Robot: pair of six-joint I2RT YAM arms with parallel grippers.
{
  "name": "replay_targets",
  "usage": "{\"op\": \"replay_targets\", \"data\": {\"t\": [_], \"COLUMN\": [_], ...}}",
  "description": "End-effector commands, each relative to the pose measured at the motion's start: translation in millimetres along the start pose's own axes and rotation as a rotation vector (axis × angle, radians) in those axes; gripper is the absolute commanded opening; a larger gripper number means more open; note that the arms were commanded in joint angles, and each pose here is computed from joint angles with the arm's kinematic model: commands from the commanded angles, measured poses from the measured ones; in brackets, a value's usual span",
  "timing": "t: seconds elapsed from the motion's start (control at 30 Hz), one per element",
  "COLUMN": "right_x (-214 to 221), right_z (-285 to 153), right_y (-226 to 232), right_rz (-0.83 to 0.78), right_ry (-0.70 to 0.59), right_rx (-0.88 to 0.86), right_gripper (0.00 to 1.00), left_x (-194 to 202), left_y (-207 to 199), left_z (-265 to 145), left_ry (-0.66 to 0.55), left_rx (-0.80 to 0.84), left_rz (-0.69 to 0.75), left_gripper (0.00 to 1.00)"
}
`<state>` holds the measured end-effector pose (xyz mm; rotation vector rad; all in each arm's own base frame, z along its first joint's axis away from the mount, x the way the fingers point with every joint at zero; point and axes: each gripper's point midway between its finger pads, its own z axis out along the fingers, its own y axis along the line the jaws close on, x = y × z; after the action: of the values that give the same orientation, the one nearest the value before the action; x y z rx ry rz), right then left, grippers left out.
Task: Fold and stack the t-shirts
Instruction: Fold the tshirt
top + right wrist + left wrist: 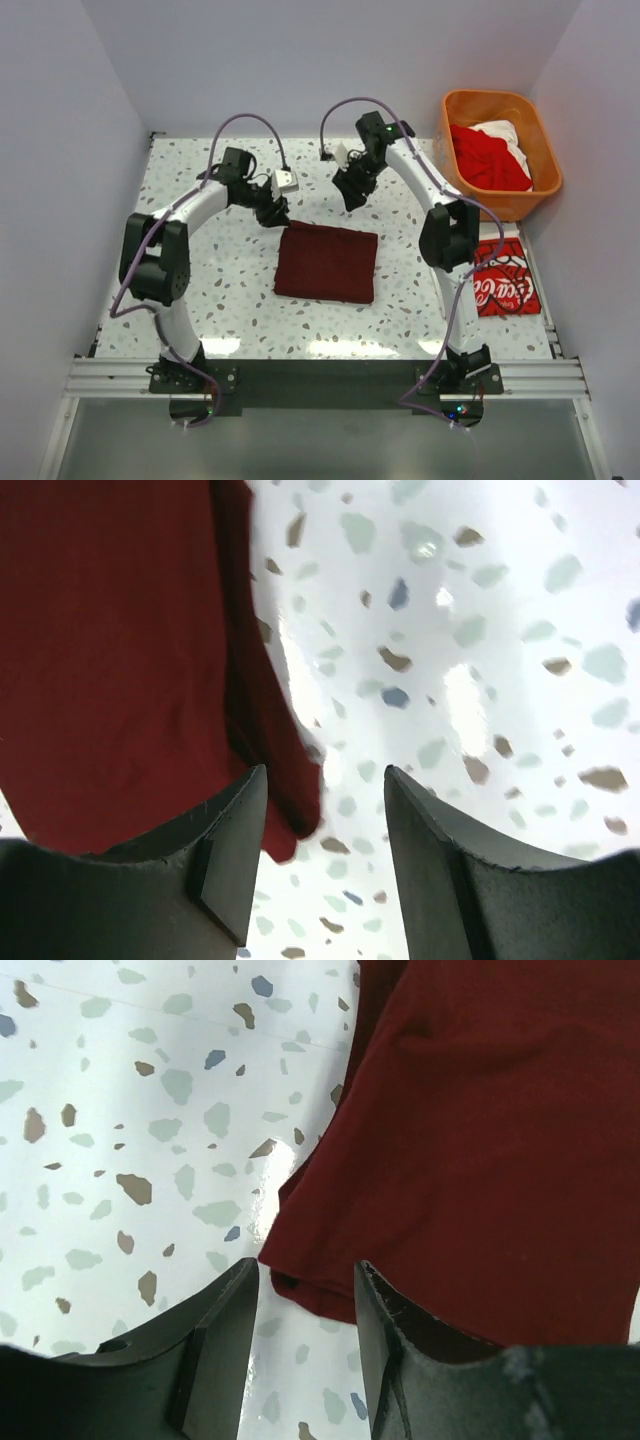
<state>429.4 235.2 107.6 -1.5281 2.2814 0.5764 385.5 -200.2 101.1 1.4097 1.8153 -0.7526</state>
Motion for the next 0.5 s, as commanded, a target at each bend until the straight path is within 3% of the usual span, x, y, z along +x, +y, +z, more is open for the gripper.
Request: {"op": "replay_targets", "data": {"t": [0.0, 0.2, 0.33, 0.47], "right_x": [3.6, 43.2, 58.2, 65.8], "right_z": [-42.8, -38.3, -25.6, -14.4], "right_y": [-27.2, 1.4, 13.5, 16.3], "right_rz": [0.065, 0.133, 0.129, 0.121], "right_ry": [-0.074, -0.028, 0.001, 0.019], "right_rx": [0.077, -0.119, -0.192, -0.23], "right_gripper": [0.54, 0.6, 0.71, 0.7], "left_x": [-17.2, -7.9, -2.3, -0.5], "left_y": [10.3, 25.0, 26.4, 20.1], "left_z": [4.4, 22.8, 27.2, 34.1], "left_ry": [-0.037, -0.008, 0.005, 0.0], "left_rx": [0.075, 0.141, 0.157, 0.223], "left_rz": [-0.062, -0.145, -0.157, -0.18], "left_gripper": [0.49, 0.55, 0.57, 0.57]}}
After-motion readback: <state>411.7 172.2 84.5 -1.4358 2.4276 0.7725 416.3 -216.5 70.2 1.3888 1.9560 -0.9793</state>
